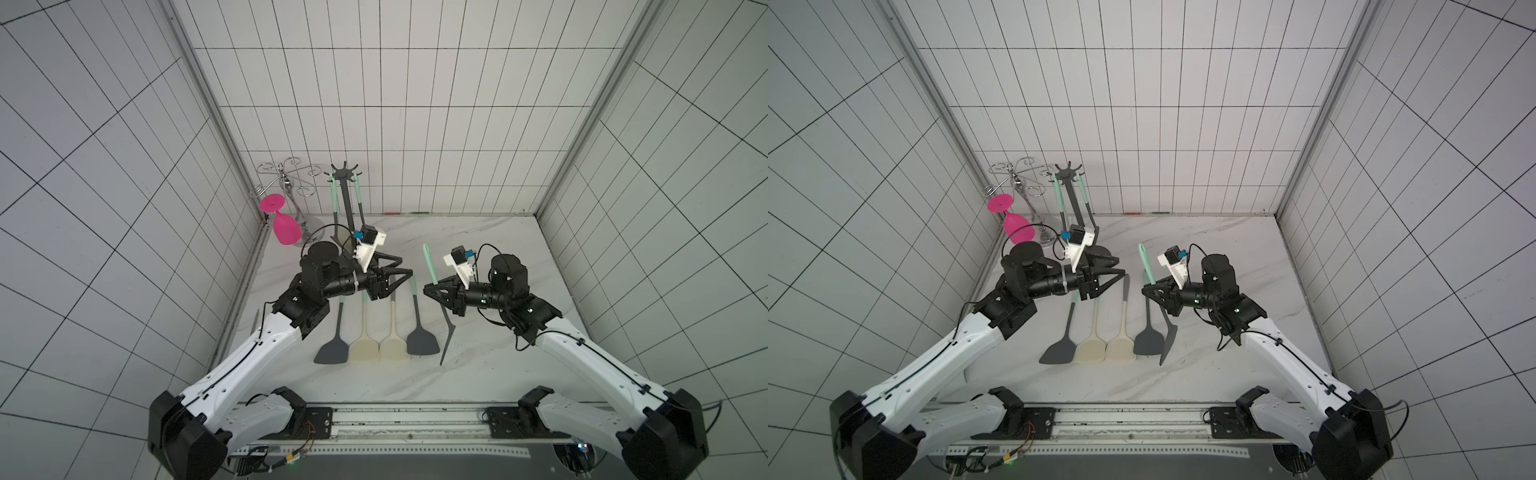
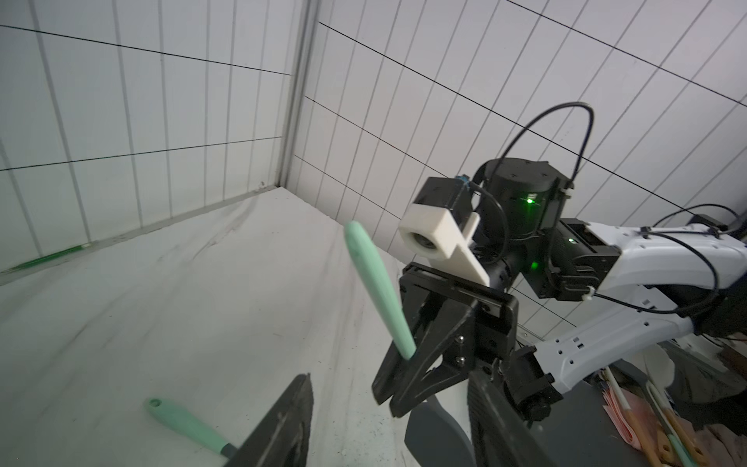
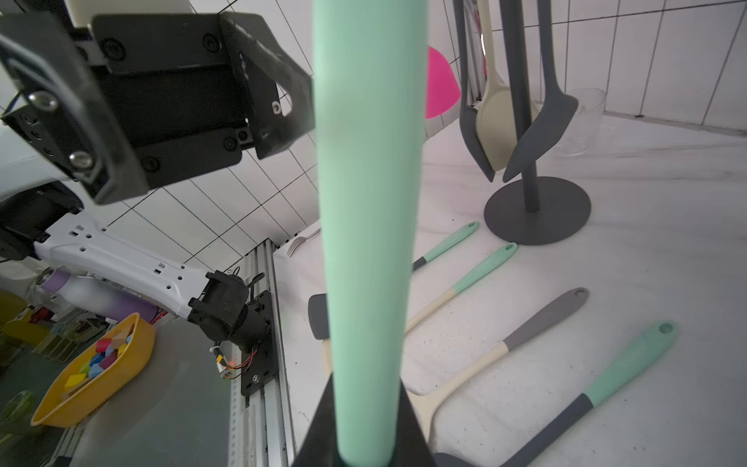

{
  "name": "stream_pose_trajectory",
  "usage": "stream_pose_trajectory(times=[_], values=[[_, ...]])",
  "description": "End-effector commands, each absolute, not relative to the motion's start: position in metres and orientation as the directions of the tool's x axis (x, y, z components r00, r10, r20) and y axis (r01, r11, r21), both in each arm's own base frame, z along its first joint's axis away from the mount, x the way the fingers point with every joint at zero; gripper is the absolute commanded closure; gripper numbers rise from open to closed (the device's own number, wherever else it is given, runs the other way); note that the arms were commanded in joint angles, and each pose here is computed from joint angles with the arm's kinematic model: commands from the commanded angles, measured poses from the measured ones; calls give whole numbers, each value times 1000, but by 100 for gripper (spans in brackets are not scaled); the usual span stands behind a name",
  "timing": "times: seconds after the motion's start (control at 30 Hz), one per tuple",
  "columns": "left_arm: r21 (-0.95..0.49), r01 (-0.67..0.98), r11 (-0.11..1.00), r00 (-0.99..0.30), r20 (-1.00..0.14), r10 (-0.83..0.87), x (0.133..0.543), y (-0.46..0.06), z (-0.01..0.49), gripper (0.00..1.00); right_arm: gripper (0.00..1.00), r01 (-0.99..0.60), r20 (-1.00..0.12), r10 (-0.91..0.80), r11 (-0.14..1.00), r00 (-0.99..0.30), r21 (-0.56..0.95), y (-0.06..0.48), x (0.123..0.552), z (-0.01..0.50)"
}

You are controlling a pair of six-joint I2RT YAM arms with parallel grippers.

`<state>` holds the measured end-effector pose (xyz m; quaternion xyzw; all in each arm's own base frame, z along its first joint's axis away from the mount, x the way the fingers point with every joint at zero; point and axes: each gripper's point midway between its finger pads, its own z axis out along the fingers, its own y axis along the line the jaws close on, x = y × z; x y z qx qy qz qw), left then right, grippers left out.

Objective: Take the spatula off the kitchen utensil rack
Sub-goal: Place the spatula at the center of the board.

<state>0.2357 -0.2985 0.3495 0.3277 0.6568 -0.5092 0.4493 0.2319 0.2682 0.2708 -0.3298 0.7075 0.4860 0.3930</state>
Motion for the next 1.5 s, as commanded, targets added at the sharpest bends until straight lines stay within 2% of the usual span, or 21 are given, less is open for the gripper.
stream_pose_trajectory(times=[0.0, 0.17, 0.27, 0.33, 0.47, 0.53, 0.63, 0.7, 0.73, 0.8, 0.9, 1.1, 1.17, 1.33, 1.43, 1.47], values=[[-387, 903, 187, -378, -922, -80, 231, -320, 360, 41, 100, -863, -875, -68, 220, -479, 455, 271, 220, 276], [-519, 836, 178, -506, -855, -117, 252, -339, 346, 45, 100, -866, -875, -69, 204, -478, 457, 271, 216, 278], [-577, 793, 196, -559, -817, -142, 265, -345, 337, 51, 100, -861, -872, -75, 217, -484, 459, 270, 216, 273], [-607, 767, 207, -586, -795, -160, 272, -347, 335, 62, 100, -857, -868, -88, 234, -489, 459, 269, 218, 267], [-636, 736, 231, -613, -772, -170, 280, -349, 330, 100, 100, -839, -852, -119, 290, -509, 461, 267, 224, 252], [-641, 718, 271, -616, -766, -182, 286, -346, 327, 100, 100, -828, -846, -133, 331, -516, 453, 266, 229, 247], [-641, 672, 370, -609, -763, -217, 299, -335, 320, 100, 63, -789, -841, -149, 462, -520, 405, 258, 244, 237], [-650, 581, 489, -612, -745, -264, 316, -321, 308, 100, 49, -724, -844, -162, 611, -511, 321, 244, 261, 231], [-653, 523, 548, -612, -735, -292, 324, -312, 301, 100, 46, -688, -847, -171, 672, -504, 274, 237, 267, 230], [-665, 355, 657, -610, -698, -376, 341, -286, 286, 100, 43, -581, -861, -179, 799, -476, 155, 218, 280, 232], [-690, 199, 696, -591, -651, -476, 350, -264, 276, 100, 43, -529, -886, -217, 848, -409, 37, 216, 281, 242], [-737, 144, 660, -607, -593, -529, 357, -269, 278, 99, 42, -556, -900, -322, 824, -293, -114, 254, 270, 245], [-756, 140, 639, -624, -569, -536, 359, -275, 280, 95, 40, -567, -883, -375, 808, -284, -160, 268, 271, 236], [-799, 139, 586, -673, -510, -536, 353, -286, 284, 94, 39, -524, -836, -470, 806, -284, -275, 281, 291, 222], [-796, 136, 590, -684, -506, -526, 348, -284, 284, 96, 43, -480, -814, -514, 805, -270, -348, 280, 303, 222], [-790, 138, 598, -683, -513, -520, 346, -282, 284, 97, 47, -476, -807, -528, 799, -263, -368, 280, 305, 222]])
